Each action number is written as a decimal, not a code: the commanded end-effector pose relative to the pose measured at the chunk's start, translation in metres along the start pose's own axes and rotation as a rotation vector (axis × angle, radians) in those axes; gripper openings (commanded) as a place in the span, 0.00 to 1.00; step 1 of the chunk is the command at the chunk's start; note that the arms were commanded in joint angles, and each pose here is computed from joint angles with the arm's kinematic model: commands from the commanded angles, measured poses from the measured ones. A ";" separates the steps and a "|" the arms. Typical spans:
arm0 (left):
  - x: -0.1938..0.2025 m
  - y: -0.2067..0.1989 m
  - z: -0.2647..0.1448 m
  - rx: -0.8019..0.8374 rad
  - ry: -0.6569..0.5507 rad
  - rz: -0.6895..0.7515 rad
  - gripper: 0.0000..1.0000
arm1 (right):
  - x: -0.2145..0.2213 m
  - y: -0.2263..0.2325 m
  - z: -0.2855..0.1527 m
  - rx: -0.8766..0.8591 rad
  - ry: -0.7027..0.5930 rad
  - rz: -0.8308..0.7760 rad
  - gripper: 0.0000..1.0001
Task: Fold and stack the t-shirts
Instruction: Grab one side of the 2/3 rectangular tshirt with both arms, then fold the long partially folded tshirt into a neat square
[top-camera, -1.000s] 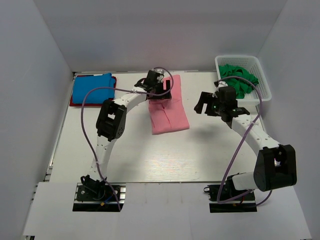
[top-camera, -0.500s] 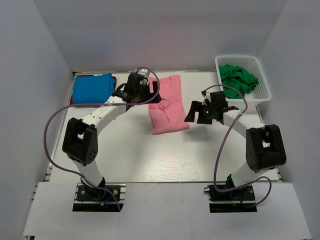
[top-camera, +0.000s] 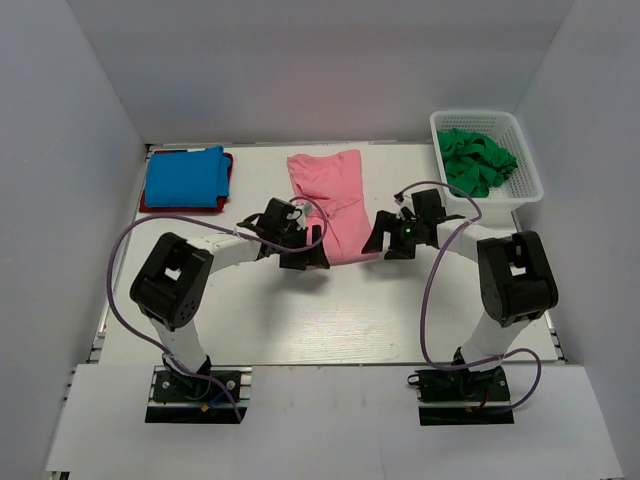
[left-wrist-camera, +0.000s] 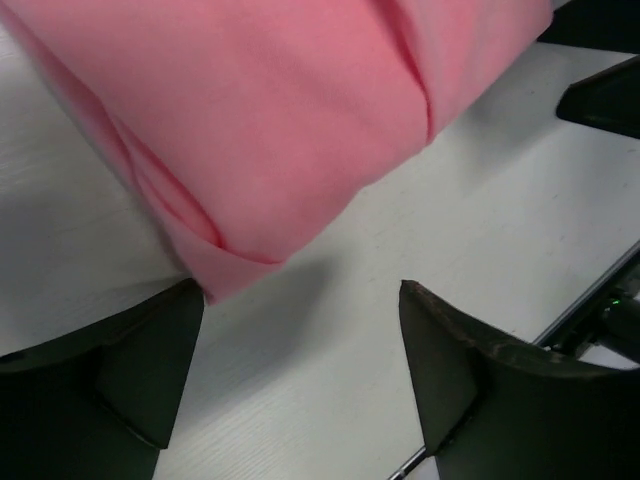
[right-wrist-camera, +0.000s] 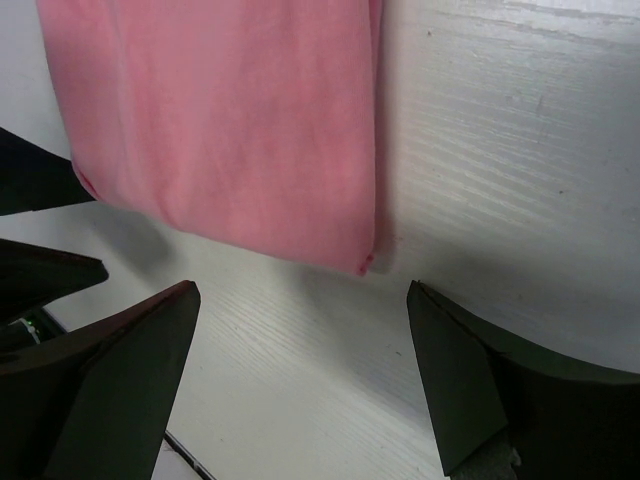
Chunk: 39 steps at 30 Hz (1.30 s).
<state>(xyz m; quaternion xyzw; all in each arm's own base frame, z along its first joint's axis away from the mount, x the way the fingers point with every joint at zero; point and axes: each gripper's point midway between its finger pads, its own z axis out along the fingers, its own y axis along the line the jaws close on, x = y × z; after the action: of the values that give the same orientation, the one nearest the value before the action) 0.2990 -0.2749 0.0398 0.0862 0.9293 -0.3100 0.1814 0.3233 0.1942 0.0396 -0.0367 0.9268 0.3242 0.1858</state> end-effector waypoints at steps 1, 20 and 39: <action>0.003 -0.003 0.008 0.030 0.003 -0.004 0.80 | 0.006 -0.006 0.009 0.001 0.021 0.036 0.90; 0.006 0.020 0.014 -0.084 -0.014 -0.062 0.00 | 0.010 -0.028 0.014 0.092 -0.003 0.079 0.09; 0.031 0.007 -0.036 -0.074 0.003 -0.062 0.00 | 0.028 0.002 -0.027 0.004 -0.029 -0.051 0.00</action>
<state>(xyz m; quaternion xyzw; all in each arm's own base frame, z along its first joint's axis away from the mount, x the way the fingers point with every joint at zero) 0.2803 -0.2438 0.0300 0.0370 0.9494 -0.2516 0.1842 0.3083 0.1788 0.0417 -0.0322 0.9282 0.3008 0.2167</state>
